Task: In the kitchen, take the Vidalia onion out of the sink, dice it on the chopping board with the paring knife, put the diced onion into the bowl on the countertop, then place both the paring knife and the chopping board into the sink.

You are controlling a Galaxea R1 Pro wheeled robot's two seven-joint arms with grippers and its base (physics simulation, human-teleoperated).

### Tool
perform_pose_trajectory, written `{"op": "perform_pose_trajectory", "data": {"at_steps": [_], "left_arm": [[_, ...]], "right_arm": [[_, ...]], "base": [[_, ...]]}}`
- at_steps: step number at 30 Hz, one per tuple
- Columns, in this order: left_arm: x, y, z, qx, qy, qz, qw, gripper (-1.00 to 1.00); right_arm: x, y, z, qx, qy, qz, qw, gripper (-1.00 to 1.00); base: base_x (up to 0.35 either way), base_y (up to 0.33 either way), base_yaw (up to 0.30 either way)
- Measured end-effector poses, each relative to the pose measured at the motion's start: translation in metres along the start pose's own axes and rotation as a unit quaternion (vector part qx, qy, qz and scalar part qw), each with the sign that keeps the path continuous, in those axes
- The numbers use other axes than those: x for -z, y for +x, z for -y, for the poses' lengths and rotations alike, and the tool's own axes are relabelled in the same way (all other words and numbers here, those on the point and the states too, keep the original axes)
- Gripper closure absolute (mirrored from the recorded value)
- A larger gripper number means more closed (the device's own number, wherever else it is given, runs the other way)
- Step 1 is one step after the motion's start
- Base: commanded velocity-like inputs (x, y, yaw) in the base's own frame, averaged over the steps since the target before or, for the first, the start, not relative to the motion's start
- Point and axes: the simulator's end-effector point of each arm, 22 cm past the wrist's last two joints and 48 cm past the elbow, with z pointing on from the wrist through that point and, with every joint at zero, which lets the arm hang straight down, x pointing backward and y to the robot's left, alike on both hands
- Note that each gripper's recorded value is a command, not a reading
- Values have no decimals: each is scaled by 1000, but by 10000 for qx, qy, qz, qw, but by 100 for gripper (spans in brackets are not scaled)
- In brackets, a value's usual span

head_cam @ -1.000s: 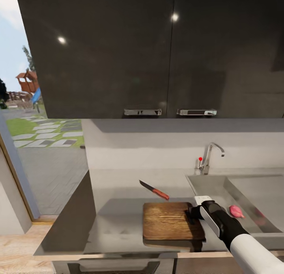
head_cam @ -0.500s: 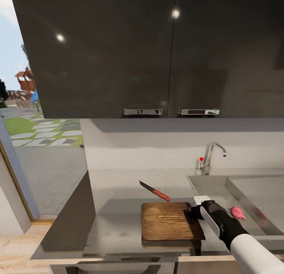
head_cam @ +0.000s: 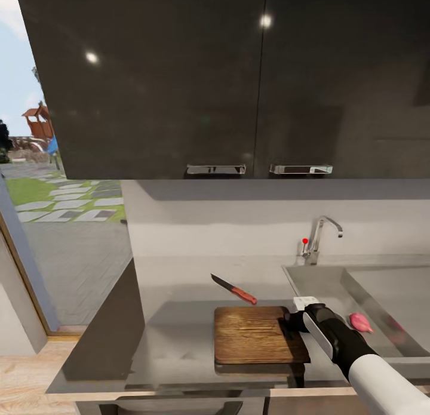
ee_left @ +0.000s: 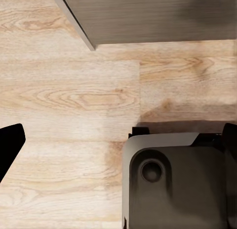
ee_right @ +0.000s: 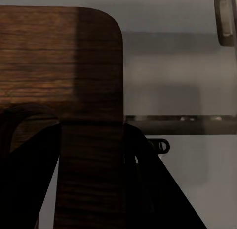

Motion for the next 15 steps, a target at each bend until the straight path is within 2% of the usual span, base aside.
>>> {"op": "perform_pose_trajectory", "data": {"at_steps": [7, 15], "left_arm": [[0, 0, 0, 4, -1, 0, 10000, -100], [0, 0, -1, -5, -7, 5, 10000, -100]], "right_arm": [[0, 0, 0, -2, 0, -1, 10000, 100], [0, 0, 0, 2, 1, 0, 10000, 100]], "base": [[14, 0, 0], [190, 0, 0]]}}
